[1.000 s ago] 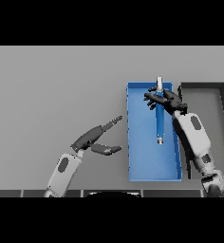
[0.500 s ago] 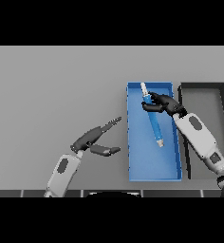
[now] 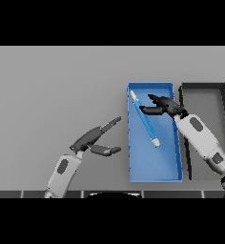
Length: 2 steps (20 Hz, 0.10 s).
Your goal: Pick up the blue pipe and place it into the blue bin.
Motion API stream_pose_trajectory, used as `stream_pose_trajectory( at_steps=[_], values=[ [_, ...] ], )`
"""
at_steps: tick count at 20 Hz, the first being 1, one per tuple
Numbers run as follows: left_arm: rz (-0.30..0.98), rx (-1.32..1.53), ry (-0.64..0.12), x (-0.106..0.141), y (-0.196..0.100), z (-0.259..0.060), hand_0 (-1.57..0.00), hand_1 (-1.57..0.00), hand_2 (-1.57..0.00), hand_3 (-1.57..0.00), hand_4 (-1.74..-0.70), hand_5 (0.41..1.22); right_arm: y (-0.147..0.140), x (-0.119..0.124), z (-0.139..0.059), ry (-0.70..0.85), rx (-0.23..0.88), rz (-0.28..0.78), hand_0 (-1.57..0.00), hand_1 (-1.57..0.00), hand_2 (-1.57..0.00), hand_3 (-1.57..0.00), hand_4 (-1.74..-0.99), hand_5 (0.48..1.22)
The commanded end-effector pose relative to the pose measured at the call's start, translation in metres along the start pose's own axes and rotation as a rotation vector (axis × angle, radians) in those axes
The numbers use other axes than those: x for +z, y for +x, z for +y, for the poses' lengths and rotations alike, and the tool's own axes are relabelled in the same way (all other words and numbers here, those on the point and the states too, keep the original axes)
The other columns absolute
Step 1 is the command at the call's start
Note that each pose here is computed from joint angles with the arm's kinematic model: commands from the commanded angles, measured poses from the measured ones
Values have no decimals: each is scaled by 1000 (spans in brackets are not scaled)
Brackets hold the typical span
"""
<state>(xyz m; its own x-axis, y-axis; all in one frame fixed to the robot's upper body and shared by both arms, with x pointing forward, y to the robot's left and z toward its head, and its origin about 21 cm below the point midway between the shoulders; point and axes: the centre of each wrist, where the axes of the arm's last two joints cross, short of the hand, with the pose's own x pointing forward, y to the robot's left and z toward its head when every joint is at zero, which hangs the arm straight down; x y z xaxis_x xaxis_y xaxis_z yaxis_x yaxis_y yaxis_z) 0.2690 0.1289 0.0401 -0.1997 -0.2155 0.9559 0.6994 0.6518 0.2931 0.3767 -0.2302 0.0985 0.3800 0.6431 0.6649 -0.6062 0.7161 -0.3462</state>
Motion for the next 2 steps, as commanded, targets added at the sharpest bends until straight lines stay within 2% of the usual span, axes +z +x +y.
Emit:
stream_pose_trajectory(
  at_steps=[1,2],
  values=[
    [2,-4,-5,-3,1,-2,1,1,1,1,-930,496,0,-1,0,2,1,-1,-19,-17,-17,-4,-1084,711],
    [-2,-5,-4,-5,2,0,1,1,1,1,-930,495,0,-1,1,6,-7,-4,-19,-17,-17,-4,-1084,714]
  ],
)
